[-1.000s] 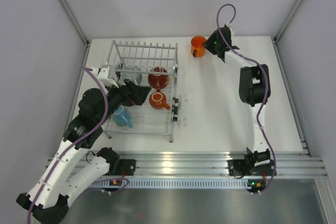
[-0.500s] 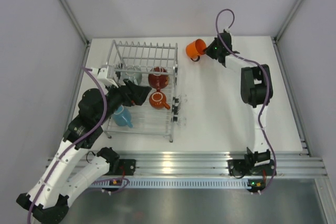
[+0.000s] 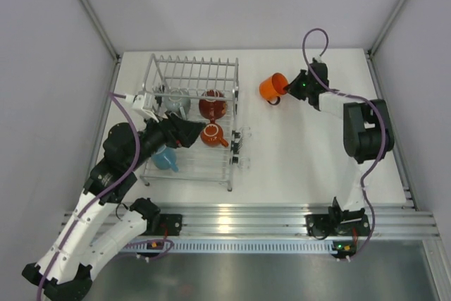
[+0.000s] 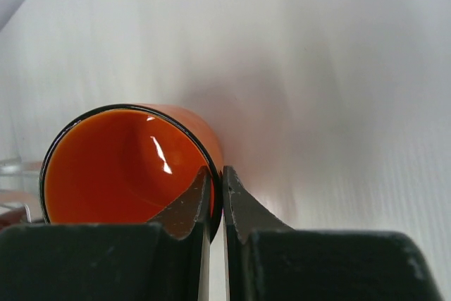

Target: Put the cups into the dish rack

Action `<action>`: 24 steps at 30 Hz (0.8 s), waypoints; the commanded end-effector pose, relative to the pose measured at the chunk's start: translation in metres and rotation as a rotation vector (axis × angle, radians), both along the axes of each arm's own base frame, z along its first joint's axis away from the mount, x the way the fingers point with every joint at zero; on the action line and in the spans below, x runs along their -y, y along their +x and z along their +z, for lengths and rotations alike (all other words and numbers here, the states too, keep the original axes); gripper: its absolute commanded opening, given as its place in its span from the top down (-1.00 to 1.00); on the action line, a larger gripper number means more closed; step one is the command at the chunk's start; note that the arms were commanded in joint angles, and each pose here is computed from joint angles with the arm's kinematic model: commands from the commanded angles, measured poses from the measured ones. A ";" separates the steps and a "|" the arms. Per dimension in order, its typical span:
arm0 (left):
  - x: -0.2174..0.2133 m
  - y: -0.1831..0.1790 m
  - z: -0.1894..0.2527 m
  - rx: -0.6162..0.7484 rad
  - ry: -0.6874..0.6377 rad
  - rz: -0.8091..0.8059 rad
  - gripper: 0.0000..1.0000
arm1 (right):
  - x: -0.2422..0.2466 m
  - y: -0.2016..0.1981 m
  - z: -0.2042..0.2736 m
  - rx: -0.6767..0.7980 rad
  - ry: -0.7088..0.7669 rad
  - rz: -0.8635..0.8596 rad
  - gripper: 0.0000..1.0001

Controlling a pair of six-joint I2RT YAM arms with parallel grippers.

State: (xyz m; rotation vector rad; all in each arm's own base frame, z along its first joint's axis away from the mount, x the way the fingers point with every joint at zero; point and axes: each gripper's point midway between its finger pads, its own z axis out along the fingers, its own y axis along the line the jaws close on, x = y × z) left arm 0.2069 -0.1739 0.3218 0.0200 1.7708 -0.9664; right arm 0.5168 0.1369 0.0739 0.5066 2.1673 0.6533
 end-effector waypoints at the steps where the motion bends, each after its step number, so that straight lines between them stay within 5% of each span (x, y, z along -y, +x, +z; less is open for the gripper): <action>1: 0.010 -0.006 0.013 0.032 -0.055 -0.061 -0.85 | 0.015 -0.015 0.028 0.091 0.022 0.005 1.00; 11: 0.019 -0.014 0.020 0.029 -0.079 -0.127 -0.81 | 0.026 -0.072 0.069 0.198 0.156 0.042 1.00; 24: 0.043 -0.007 0.049 0.072 -0.121 -0.233 -0.80 | 0.020 -0.140 0.244 0.553 0.292 0.093 1.00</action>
